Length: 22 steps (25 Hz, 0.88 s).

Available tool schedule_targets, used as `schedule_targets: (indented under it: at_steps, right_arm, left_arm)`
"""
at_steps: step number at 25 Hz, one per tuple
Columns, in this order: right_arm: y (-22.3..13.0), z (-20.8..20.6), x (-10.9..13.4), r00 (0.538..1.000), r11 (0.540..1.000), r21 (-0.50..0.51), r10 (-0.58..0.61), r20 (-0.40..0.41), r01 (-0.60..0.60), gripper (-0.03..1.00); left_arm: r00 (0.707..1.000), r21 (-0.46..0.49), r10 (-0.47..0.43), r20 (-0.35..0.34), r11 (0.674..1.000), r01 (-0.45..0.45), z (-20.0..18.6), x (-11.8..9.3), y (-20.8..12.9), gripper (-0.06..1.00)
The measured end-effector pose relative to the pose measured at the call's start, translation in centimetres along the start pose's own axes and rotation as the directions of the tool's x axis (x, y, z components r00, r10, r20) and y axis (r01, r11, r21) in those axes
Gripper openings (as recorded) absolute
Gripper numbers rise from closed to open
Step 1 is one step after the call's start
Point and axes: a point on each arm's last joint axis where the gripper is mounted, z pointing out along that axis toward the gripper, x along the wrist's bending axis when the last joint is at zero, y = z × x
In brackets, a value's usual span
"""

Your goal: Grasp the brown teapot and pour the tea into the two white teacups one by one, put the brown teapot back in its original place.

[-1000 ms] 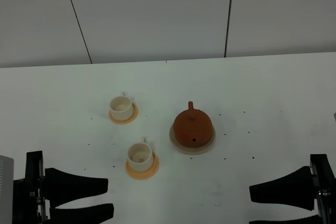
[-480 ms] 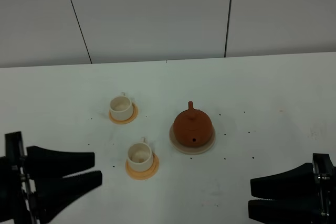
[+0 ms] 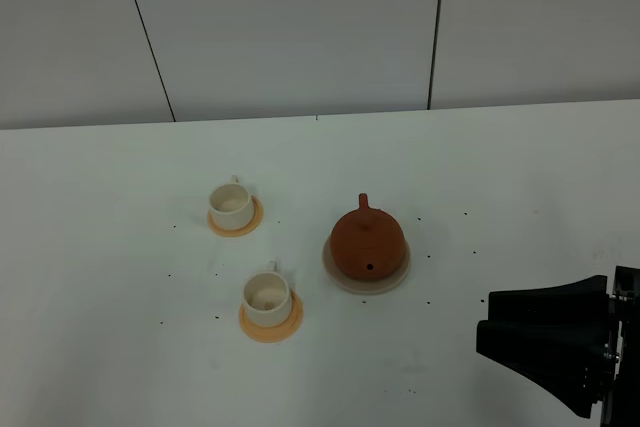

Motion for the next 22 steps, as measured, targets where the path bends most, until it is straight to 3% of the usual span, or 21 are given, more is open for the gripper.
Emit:
schedule_targets:
  at_steps: [3,6,10,16,22]
  right_arm:
    - [0.0,0.0,0.0,1.000,1.000,-0.001,0.001,0.005,-0.001,0.32]
    - [0.0,0.0,-0.1,1.000,1.000,-0.003,0.014,0.015,-0.014,0.32]
    - [0.2,0.0,-0.2,0.999,0.999,-0.021,0.037,0.018,-0.037,0.32]
    - [0.3,0.0,-0.2,0.999,0.998,-0.033,0.050,0.020,-0.049,0.32]
    - [0.3,0.0,-0.2,0.999,0.998,-0.034,0.050,0.020,-0.049,0.32]
  left_arm:
    - [0.976,0.049,-0.120,-0.181,0.990,0.131,-2.8,0.3,-2.5,0.17]
    - [0.937,0.085,-0.224,-0.268,0.963,0.254,-5.5,-0.1,-4.3,0.17]
    - [0.924,0.034,-0.263,-0.278,0.958,0.283,-7.8,-0.4,-3.5,0.17]
    - [0.908,0.007,-0.289,-0.305,0.952,0.305,-8.3,-0.3,-3.3,0.17]
    - [0.895,0.052,-0.276,-0.351,0.948,0.313,-7.7,0.5,-2.8,0.17]
